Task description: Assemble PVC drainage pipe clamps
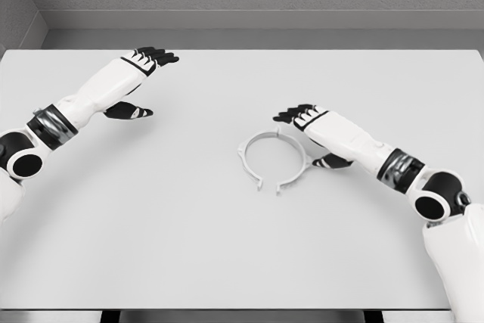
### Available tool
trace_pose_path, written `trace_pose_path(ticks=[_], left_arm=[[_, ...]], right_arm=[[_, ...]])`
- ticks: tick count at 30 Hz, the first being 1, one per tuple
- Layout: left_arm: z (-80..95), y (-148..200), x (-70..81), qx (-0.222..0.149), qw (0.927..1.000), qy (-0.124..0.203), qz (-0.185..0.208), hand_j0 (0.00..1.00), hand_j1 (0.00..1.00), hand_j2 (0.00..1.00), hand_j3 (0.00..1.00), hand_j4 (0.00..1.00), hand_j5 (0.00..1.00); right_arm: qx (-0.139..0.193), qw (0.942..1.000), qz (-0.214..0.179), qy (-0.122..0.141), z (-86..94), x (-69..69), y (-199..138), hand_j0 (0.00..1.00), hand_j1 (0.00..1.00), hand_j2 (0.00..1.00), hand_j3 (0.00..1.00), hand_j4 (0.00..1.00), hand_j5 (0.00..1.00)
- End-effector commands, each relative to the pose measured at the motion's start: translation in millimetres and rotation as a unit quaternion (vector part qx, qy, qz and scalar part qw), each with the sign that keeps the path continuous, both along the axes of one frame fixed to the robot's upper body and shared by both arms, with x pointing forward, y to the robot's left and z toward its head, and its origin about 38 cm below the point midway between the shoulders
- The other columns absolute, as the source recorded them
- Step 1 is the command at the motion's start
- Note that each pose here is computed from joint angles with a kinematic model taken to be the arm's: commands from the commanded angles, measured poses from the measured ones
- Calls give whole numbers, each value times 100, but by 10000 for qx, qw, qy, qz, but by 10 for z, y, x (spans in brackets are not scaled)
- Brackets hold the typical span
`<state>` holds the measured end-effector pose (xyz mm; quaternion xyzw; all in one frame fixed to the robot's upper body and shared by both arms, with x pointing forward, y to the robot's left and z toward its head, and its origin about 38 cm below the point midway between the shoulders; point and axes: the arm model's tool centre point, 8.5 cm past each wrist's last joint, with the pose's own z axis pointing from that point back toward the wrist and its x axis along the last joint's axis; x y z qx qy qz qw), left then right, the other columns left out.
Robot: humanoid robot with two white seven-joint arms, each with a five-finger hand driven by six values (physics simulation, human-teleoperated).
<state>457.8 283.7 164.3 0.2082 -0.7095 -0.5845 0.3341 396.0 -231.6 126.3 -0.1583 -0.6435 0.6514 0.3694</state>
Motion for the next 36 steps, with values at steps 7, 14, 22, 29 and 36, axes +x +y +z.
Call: trace_pose_path(ticks=[7,14,22,29,36], left_arm=[[3,8,1,-25,10000,4,10,100,100,100,100,100,100],[0,6,-3,-33,10000,8,6,100,100,100,100,100,100],[7,5,1,-33,10000,0,6,100,100,100,100,100,100],[19,2,0,-46,10000,-13,0,100,100,100,100,100,100],[110,224,-36,116,9998,-88,132,100,100,100,100,100,100]], right_arm=[[19,10000,79,-4,5,-14,63,100,100,100,100,100,100],[-1,9998,176,-15,13,-11,128,100,100,100,100,100,100],[14,9998,187,-28,8,-11,180,100,100,100,100,100,100],[32,9997,130,-213,124,-35,130,100,100,100,100,100,100],[257,9873,-1038,-1172,724,-226,-691,100,100,100,100,100,100]])
